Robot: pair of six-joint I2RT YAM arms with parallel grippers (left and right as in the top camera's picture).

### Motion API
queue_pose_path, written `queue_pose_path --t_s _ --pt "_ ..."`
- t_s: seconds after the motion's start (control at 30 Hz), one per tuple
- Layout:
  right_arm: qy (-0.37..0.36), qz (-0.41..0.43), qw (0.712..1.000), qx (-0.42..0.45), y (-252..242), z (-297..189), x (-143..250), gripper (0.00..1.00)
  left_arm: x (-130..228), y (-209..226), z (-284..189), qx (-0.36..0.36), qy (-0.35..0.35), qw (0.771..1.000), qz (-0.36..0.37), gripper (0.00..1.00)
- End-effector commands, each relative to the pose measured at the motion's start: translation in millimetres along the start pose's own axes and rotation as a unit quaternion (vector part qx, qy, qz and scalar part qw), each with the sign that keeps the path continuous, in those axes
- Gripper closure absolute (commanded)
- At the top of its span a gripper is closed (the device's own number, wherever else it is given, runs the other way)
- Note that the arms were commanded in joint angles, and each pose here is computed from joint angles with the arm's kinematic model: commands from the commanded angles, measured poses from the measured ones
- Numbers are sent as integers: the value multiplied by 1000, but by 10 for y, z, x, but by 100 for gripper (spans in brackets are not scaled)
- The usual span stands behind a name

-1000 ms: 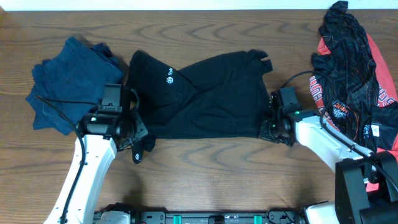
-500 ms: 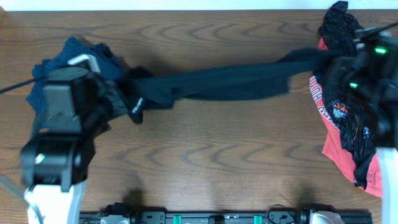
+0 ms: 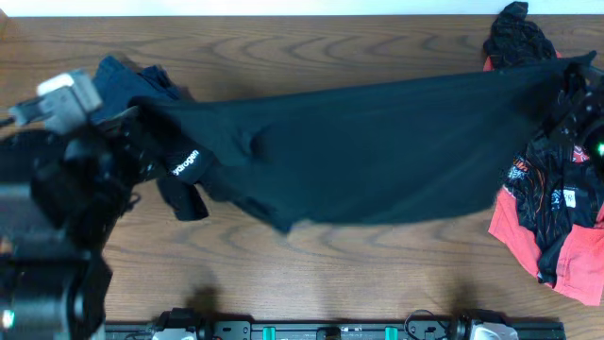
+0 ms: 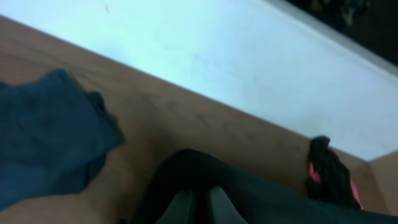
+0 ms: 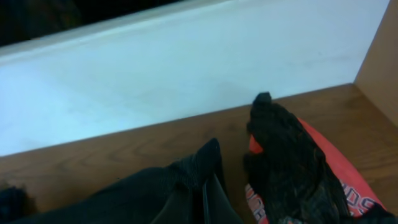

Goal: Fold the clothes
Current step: 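Lift the black shirt with both grippers and fling it forward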

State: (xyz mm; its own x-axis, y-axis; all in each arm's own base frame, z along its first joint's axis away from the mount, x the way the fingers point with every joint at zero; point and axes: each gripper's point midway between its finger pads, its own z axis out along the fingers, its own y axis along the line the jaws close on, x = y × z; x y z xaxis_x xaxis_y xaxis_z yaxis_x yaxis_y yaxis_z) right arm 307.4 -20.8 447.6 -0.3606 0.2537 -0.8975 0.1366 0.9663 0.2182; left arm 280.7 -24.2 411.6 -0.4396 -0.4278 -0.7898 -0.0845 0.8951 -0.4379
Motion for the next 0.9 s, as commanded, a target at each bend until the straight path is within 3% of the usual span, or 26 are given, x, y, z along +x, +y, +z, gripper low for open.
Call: queue_pose_path --t_s 0.0,0.13,0.23,0.33,0.43,0.57,0.67,0.77,0.87 --pt "59 -8 997 44 -203 467 192 99 95 5 378 6 52 999 1 94" --pt "138 -27 989 34 -226 1065 519 99 280 139 970 -15 117 993 1 94" --pt "168 -34 984 39 -292 1554 697 99 287 214 1498 -16 127 992 23 94" --pt "147 -27 988 41 -328 2011 671 99 82 180 1980 5 80 996 42 94" --pt "87 9 994 70 -420 2181 382 99 -325 14 2238 40 -3 998 56 94" --pt "-18 13 997 74 -390 1991 -337 99 -1129 -367 2028 98 -151 981 78 94" --pt "-73 12 994 83 -401 1720 -787 99 -1622 -587 1659 120 -220 964 88 94" --pt "-74 11 993 89 -430 1553 -894 99 -1731 -641 1461 120 -215 965 88 94" --pt "-10 -4 995 103 -496 1584 -589 99 -1334 -588 1498 119 -117 983 79 94"
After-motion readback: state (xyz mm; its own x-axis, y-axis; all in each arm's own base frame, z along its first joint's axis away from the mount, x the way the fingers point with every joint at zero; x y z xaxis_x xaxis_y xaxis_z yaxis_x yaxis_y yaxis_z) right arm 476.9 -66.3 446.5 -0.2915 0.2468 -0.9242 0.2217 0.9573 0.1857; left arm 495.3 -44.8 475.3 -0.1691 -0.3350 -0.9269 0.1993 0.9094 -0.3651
